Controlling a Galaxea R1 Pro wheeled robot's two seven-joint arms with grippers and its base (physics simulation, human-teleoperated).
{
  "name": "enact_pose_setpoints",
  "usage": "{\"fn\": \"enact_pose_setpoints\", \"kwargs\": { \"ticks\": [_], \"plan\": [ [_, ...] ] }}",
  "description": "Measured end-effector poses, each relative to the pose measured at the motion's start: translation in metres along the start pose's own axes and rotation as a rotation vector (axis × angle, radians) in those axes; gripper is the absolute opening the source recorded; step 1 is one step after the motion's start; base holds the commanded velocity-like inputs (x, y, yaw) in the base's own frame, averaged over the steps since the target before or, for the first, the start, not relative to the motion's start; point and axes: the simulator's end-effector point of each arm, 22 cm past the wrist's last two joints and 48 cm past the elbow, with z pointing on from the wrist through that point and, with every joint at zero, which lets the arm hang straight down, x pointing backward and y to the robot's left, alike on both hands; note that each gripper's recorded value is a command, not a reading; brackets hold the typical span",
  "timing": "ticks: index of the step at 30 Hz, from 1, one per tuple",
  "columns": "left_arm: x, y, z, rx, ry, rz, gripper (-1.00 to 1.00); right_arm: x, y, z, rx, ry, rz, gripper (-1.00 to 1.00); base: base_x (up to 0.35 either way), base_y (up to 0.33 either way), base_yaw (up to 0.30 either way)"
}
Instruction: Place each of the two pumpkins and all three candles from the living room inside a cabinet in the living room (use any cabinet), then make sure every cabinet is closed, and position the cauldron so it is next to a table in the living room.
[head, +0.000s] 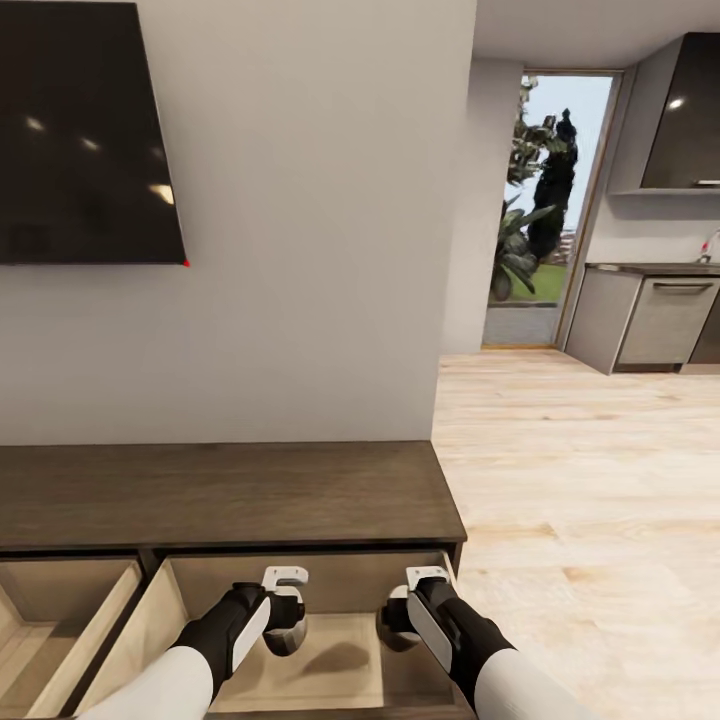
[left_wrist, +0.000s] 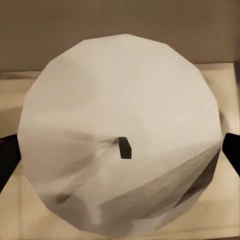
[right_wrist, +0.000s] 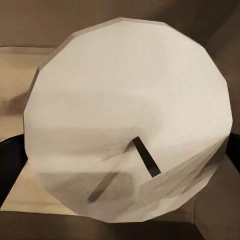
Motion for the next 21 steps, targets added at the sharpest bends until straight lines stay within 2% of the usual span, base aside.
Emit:
{"fn": "enact_pose_setpoints", "kwargs": {
  "ticks": [3,7,14,21],
  "plan": [
    [0.000,0.000,0.000,0.000,0.000,0.000,-1.00,0.001,0.011,0.000,-0.050,0.006,0.000,-1.00,0.005,0.000,0.000],
    [0.000,-0.002,0.000,0.002,0.000,0.000,-1.00,0.002,0.016,-0.001,-0.074,0.010,-0.006,-1.00,0.001,0.000,0.000],
    [0.000,-0.003,0.000,0.004,0.000,0.000,-1.00,0.003,0.017,-0.001,-0.079,0.012,-0.008,-1.00,0.000,0.000,0.000],
    [0.013,-0.006,0.011,0.010,0.030,-0.003,-1.00,0.014,0.017,0.011,-0.080,0.042,-0.002,-1.00,0.000,0.000,0.000]
  ]
}}
